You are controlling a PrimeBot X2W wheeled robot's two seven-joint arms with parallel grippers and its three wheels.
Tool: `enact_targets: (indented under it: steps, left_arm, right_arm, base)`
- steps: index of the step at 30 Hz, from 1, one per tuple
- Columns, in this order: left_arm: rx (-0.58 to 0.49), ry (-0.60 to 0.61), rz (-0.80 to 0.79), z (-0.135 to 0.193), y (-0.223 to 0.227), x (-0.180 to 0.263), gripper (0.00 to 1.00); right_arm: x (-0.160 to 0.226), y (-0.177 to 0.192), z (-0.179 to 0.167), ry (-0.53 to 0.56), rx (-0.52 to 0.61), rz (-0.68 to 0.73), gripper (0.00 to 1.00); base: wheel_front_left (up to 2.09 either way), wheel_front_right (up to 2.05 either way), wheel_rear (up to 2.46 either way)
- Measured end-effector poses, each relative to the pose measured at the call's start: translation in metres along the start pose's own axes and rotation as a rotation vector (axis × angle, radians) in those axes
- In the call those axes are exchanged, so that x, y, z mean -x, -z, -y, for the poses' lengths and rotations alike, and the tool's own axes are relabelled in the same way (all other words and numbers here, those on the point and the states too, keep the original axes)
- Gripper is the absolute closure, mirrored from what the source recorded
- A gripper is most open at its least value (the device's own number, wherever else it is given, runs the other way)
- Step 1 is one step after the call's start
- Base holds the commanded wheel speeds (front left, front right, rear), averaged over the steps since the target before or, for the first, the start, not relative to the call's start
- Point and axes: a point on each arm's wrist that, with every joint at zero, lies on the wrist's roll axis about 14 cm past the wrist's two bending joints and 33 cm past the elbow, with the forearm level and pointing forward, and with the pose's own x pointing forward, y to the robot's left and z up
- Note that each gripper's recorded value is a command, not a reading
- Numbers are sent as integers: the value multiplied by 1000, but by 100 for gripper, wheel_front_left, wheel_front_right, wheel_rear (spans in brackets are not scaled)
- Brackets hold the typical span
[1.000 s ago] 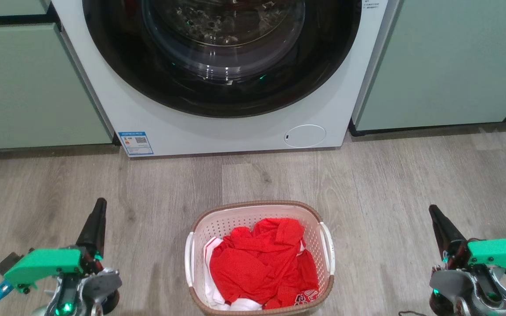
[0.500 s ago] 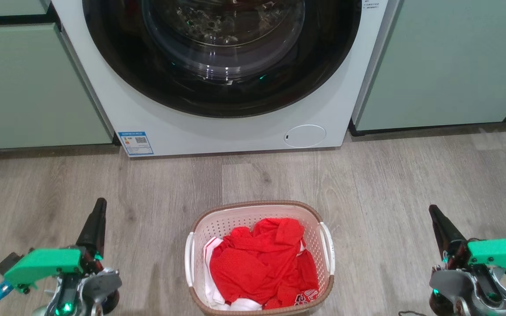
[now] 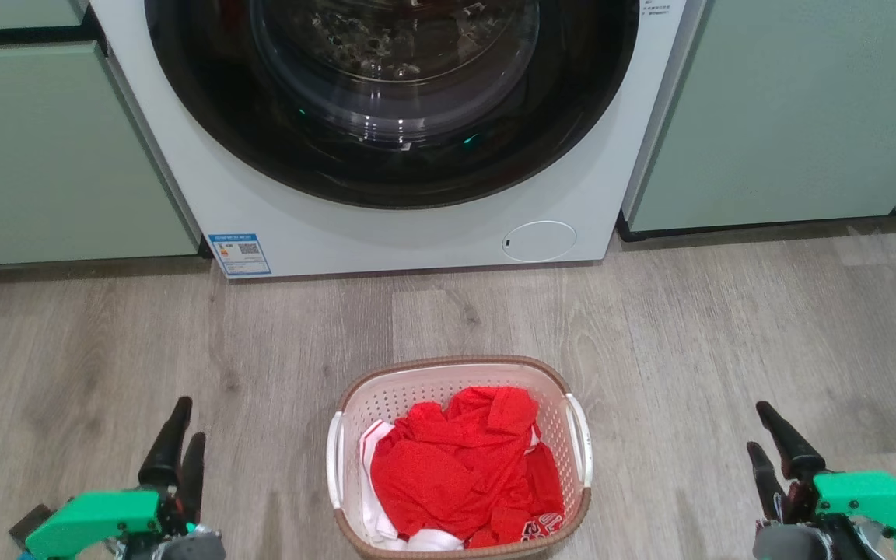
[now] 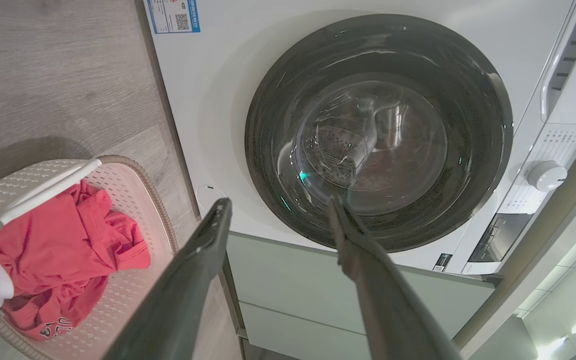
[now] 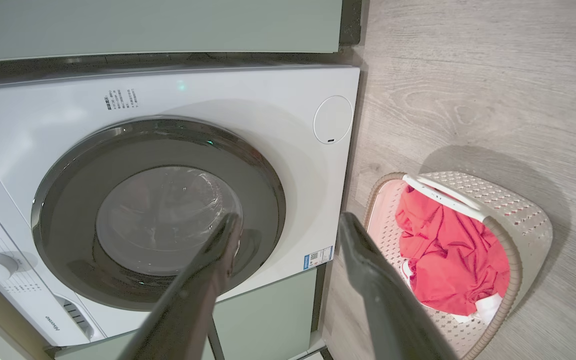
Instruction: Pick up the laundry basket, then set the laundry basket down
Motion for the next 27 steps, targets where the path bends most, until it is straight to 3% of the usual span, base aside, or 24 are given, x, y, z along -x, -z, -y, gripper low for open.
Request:
enact_targets:
  steps: [11, 27]
  left_arm:
    - [-83, 26, 28, 10, -4, -3, 0]
    - [-341, 80, 44, 42, 1, -10, 0]
  right_arm:
    - [-1, -6, -8, -22, 86, 32, 0]
    - [-8, -9, -43, -113, 335, 70, 0]
  base:
    - [0, 0, 0]
    - [0, 0, 0]
